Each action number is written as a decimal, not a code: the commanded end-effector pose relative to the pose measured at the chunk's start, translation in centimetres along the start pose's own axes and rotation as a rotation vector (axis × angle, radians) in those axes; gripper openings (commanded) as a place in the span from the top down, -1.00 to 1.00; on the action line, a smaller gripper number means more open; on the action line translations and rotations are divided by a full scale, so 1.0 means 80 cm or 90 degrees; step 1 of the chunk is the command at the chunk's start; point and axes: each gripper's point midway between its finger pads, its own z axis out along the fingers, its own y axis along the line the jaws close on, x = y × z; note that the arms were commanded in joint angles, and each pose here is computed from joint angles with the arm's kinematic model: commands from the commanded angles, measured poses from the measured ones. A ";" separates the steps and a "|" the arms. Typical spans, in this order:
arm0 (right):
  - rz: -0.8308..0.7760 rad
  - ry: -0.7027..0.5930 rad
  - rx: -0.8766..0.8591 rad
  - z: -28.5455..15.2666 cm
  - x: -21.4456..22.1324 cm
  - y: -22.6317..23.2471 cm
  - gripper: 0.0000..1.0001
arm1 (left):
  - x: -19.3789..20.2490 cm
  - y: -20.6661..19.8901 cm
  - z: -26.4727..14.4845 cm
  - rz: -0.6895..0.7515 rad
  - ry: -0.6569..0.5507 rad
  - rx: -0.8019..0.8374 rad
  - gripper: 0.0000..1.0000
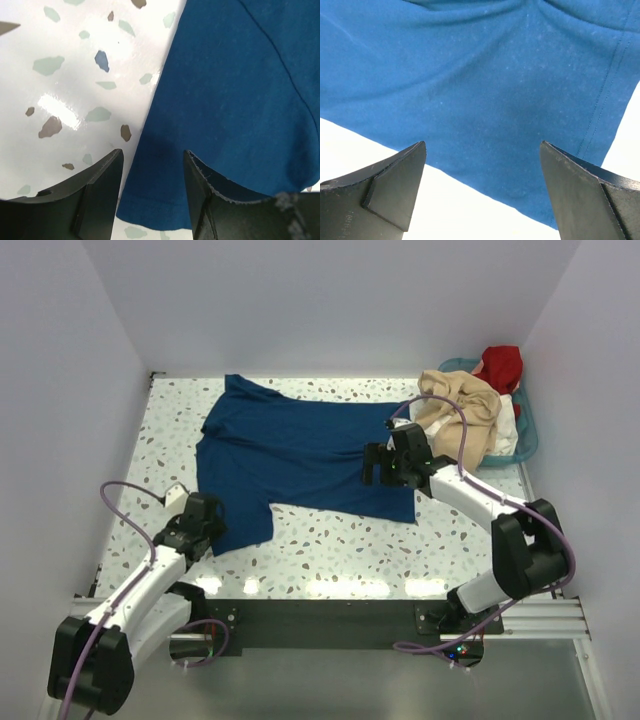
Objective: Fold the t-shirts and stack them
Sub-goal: Flatten the tshirt out
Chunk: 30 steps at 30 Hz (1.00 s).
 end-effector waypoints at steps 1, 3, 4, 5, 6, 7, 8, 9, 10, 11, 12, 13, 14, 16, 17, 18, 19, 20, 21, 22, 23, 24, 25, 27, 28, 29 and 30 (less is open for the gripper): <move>0.003 -0.043 0.003 -0.013 -0.019 0.001 -0.98 | 0.015 0.002 -0.005 -0.022 0.030 0.005 -0.11; 0.003 -0.047 0.009 -0.016 -0.020 -0.002 -0.98 | 0.023 0.007 -0.007 -0.024 0.047 -0.001 -0.08; 0.002 -0.048 0.008 -0.017 -0.020 -0.001 -0.98 | 0.027 0.009 -0.008 -0.027 0.055 -0.004 -0.07; 0.002 -0.052 0.013 -0.018 -0.021 -0.003 -0.98 | 0.030 0.011 -0.009 -0.029 0.060 -0.008 -0.05; 0.003 -0.053 0.012 -0.018 -0.021 -0.003 -0.98 | 0.034 0.012 -0.009 -0.036 0.067 -0.006 -0.04; 0.003 -0.052 0.012 -0.018 -0.021 -0.003 -0.98 | 0.036 0.013 -0.009 -0.043 0.071 -0.009 -0.04; 0.003 -0.051 0.010 -0.018 -0.021 -0.002 -0.98 | 0.039 0.013 -0.009 -0.046 0.075 -0.009 -0.04; 0.002 -0.048 0.008 -0.017 -0.019 -0.002 -0.98 | 0.041 0.016 -0.009 -0.051 0.081 -0.016 -0.04; 0.001 -0.049 0.006 -0.017 -0.020 0.000 -0.98 | 0.043 0.016 -0.010 -0.054 0.085 -0.015 -0.04; 0.001 -0.047 0.008 -0.016 -0.018 -0.002 -0.98 | 0.043 0.017 -0.011 -0.056 0.086 -0.018 -0.04; 0.001 -0.045 0.008 -0.015 -0.016 -0.003 -0.98 | 0.042 0.016 -0.011 -0.059 0.083 -0.018 -0.04; 0.000 -0.047 0.009 -0.015 -0.017 -0.003 -0.98 | 0.041 0.017 -0.010 -0.059 0.081 -0.020 -0.04; -0.001 -0.047 0.009 -0.014 -0.017 -0.002 -0.98 | 0.042 0.018 -0.010 -0.055 0.084 -0.025 -0.04; -0.001 -0.046 0.013 -0.012 -0.017 -0.005 -0.98 | 0.046 0.018 -0.010 -0.049 0.097 -0.031 -0.04; -0.002 -0.044 0.014 -0.012 -0.016 -0.005 -0.98 | 0.047 0.018 -0.010 -0.047 0.103 -0.033 -0.02; -0.002 -0.046 0.012 -0.012 -0.019 -0.004 -0.98 | 0.049 0.018 -0.009 -0.040 0.110 -0.036 -0.01; -0.001 -0.047 0.013 -0.012 -0.019 -0.004 -0.97 | 0.050 0.018 -0.009 -0.035 0.113 -0.037 0.00; -0.002 -0.045 0.013 -0.012 -0.018 -0.005 -0.98 | 0.051 0.019 -0.008 -0.033 0.115 -0.040 0.03; -0.001 -0.046 0.013 -0.012 -0.019 -0.005 -0.98 | 0.051 0.019 -0.008 -0.029 0.118 -0.045 0.07; -0.001 -0.047 0.013 -0.012 -0.019 -0.006 -0.98 | 0.051 0.019 -0.008 -0.028 0.119 -0.048 0.12; -0.001 -0.047 0.011 -0.013 -0.019 -0.005 -0.98 | 0.051 0.018 -0.007 -0.026 0.120 -0.048 0.21; -0.001 -0.048 0.011 -0.013 -0.019 -0.006 -0.98 | 0.053 0.020 -0.006 -0.021 0.125 -0.053 0.25; 0.000 -0.048 0.011 -0.013 -0.019 -0.006 -0.97 | 0.056 0.019 -0.006 -0.020 0.132 -0.053 0.31; 0.000 -0.049 0.010 -0.013 -0.019 -0.006 -0.98 | 0.058 0.019 -0.005 -0.011 0.140 -0.054 0.41; 0.001 -0.048 0.011 -0.012 -0.018 -0.007 -0.98 | 0.058 0.019 -0.005 -0.008 0.143 -0.054 0.46; 0.002 -0.047 0.012 -0.012 -0.018 -0.008 -0.98 | 0.059 0.018 -0.005 -0.006 0.145 -0.055 0.62; 0.002 -0.047 0.011 -0.011 -0.018 -0.008 -0.98 | 0.059 0.018 -0.004 -0.002 0.146 -0.054 0.69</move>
